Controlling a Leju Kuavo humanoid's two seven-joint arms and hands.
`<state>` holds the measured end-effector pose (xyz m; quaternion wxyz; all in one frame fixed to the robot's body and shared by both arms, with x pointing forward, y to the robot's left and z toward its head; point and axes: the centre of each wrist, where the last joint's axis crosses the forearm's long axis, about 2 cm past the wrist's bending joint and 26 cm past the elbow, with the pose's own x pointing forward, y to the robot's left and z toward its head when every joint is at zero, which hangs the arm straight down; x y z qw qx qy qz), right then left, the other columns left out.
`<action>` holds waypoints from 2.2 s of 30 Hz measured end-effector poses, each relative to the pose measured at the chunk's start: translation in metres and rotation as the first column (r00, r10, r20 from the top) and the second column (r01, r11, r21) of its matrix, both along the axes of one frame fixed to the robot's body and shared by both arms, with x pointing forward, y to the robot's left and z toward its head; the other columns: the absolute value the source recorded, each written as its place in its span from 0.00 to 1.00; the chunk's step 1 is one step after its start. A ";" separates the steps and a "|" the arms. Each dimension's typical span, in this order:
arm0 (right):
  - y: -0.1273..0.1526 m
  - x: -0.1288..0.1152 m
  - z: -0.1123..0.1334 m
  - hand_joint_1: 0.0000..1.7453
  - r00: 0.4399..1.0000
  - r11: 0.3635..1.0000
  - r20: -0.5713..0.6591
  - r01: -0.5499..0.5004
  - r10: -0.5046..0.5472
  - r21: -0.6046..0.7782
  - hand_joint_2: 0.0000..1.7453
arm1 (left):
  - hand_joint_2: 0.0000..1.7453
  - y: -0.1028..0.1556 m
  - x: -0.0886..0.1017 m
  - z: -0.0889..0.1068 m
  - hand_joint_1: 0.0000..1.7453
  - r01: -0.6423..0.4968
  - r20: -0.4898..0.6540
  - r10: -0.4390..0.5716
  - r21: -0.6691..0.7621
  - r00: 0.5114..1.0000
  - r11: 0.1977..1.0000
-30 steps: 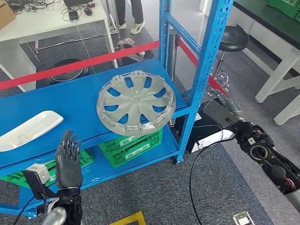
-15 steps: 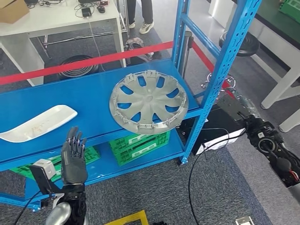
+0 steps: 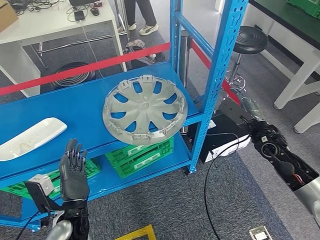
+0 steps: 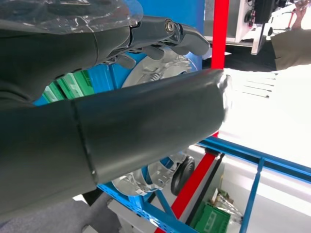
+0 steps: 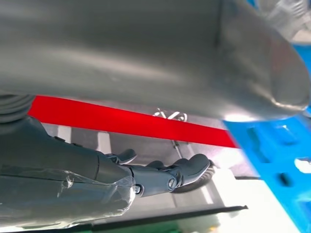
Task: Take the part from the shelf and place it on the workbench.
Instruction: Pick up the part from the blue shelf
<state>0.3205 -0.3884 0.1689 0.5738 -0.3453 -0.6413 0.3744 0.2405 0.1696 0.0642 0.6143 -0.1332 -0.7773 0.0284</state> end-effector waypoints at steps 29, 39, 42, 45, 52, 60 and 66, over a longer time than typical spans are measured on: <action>0.096 -0.039 0.007 0.00 0.958 0.959 -0.042 -0.282 0.283 0.031 0.00 | 0.00 -0.006 0.001 0.000 0.00 0.026 0.003 -0.026 -0.011 1.000 1.000; 0.124 -0.044 0.007 0.00 0.914 0.915 -0.046 -0.401 0.403 0.050 0.00 | 0.00 -0.010 0.002 0.002 0.00 0.026 0.009 -0.026 -0.017 1.000 1.000; 0.128 -0.045 0.006 0.00 0.902 0.904 -0.054 -0.425 0.428 0.054 0.00 | 0.00 -0.010 0.001 0.001 0.00 0.024 0.003 -0.024 -0.019 1.000 1.000; 0.133 -0.046 0.004 0.00 0.883 0.885 -0.068 -0.462 0.465 0.059 0.00 | 0.00 -0.010 0.000 0.000 0.00 0.021 -0.004 -0.021 -0.021 1.000 1.000; 0.149 -0.045 0.006 0.00 0.839 0.843 -0.083 -0.536 0.538 0.046 0.00 | 0.00 -0.011 0.001 0.000 0.00 0.022 -0.001 -0.022 -0.025 1.000 0.999; 0.154 -0.037 0.005 0.00 0.821 0.825 -0.118 -0.565 0.559 -0.022 0.00 | 0.00 -0.013 0.003 0.000 0.00 0.053 0.009 -0.053 -0.023 0.999 0.998; 0.145 -0.022 0.004 0.00 0.844 0.846 -0.115 -0.532 0.524 -0.048 0.00 | 0.00 -0.015 0.003 0.000 0.00 0.059 0.013 -0.059 -0.022 0.998 0.998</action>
